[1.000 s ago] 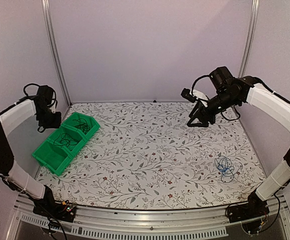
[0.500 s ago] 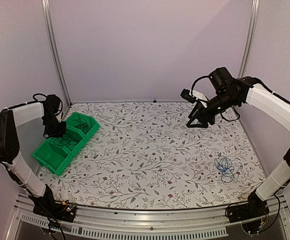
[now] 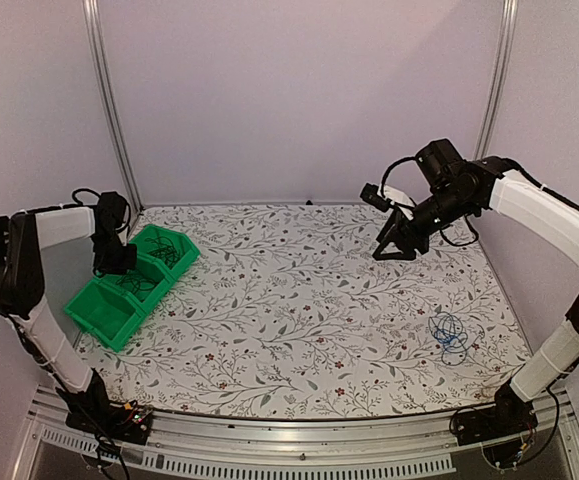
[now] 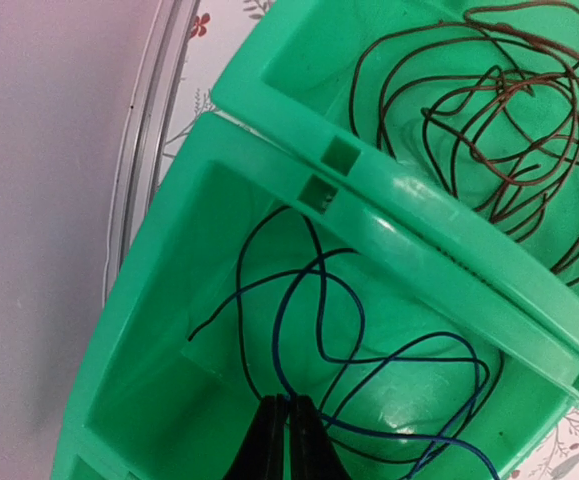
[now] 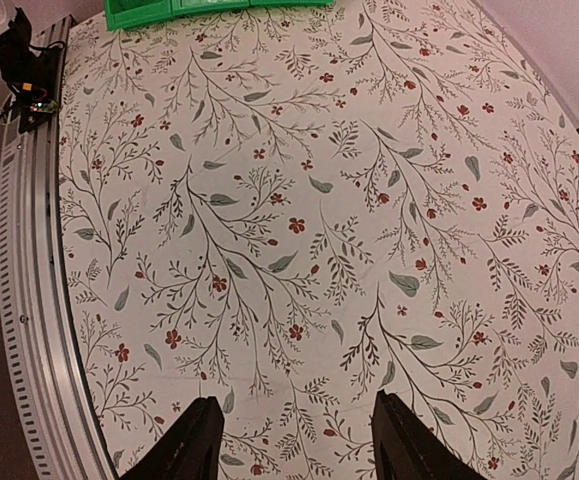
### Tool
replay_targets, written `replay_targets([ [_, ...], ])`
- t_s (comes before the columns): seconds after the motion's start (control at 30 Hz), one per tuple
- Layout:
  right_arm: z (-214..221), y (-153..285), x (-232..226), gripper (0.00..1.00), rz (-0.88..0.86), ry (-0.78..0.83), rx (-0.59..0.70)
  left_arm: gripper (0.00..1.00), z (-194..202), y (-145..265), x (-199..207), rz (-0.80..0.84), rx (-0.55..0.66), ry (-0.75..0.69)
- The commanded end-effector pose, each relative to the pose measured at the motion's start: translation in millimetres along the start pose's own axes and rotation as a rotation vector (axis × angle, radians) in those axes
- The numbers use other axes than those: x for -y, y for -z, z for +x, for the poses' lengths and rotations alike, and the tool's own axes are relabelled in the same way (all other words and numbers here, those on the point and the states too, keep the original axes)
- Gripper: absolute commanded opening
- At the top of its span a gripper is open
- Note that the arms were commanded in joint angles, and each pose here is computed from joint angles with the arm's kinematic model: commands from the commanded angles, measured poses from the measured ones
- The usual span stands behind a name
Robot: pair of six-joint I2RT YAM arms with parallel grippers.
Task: Untangle the cables
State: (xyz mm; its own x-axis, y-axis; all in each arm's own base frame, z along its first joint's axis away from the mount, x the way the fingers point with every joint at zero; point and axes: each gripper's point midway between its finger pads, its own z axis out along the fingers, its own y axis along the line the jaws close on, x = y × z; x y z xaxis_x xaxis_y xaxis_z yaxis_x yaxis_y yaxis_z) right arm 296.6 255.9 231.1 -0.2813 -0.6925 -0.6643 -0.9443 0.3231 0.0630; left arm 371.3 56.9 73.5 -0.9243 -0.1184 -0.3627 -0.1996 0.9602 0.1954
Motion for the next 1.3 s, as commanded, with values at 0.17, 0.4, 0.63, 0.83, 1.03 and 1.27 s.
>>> replay_targets([
  [0.17,0.4,-2.8,3.6,0.55,0.012,0.005,-0.011,0.0,-27.6,-26.8,3.6,-0.05,0.052,-0.051],
  [0.4,7.6,-0.2,8.5,0.55,0.047,-0.013,-0.022,0.07,-39.9,-9.8,-2.2,-0.073,0.081,-0.035],
  [0.63,61.4,11.4,46.3,0.54,0.123,-0.149,-0.08,0.27,-51.3,53.8,-11.8,-0.083,0.169,0.008],
  [0.83,143.1,19.9,79.1,0.48,0.233,-0.315,-0.224,0.29,-78.2,121.1,10.1,-0.066,0.306,-0.015],
  [1.03,230.3,46.7,97.2,0.41,0.364,-0.515,-0.4,0.3,-118.0,213.4,94.7,0.09,0.563,-0.118],
  [1.27,297.1,65.7,71.3,0.41,0.374,-0.693,-0.52,0.47,-122.8,253.4,160.7,0.352,0.719,-0.053],
])
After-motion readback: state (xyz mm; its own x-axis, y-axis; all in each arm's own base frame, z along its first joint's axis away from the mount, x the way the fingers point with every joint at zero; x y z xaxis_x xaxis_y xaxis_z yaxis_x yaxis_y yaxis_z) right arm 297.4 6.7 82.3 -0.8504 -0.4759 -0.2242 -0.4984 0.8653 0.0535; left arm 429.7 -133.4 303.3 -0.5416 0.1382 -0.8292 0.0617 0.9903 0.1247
